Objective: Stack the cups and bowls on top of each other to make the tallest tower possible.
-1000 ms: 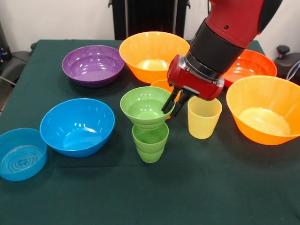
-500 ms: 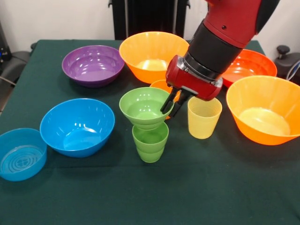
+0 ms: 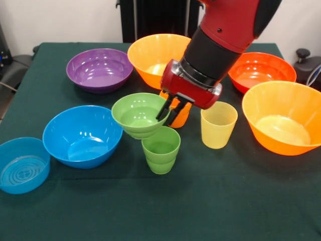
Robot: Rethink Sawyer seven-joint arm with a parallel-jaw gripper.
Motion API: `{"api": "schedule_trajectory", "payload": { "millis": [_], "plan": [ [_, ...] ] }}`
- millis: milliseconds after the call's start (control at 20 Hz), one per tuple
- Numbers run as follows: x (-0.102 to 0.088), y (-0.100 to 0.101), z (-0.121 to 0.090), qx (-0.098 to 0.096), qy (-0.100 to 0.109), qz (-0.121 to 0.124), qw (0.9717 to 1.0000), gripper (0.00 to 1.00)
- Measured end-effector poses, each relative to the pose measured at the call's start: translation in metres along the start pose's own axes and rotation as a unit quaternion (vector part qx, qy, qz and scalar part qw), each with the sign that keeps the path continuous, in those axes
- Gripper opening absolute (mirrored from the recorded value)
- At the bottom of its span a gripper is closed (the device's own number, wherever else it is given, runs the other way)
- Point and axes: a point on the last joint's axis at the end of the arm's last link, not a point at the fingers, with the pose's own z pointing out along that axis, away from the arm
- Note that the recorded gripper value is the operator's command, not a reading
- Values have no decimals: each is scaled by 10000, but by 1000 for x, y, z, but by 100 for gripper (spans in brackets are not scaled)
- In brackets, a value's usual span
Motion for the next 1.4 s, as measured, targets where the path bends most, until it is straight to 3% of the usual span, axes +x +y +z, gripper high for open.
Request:
{"api": "schedule_trajectory", "payload": {
  "millis": [450, 1400],
  "plan": [
    [-2, -11, 6, 13, 38, 77, 10000, 0],
    [2, 10, -2, -50, 14, 0, 10000, 0]
  ]
}}
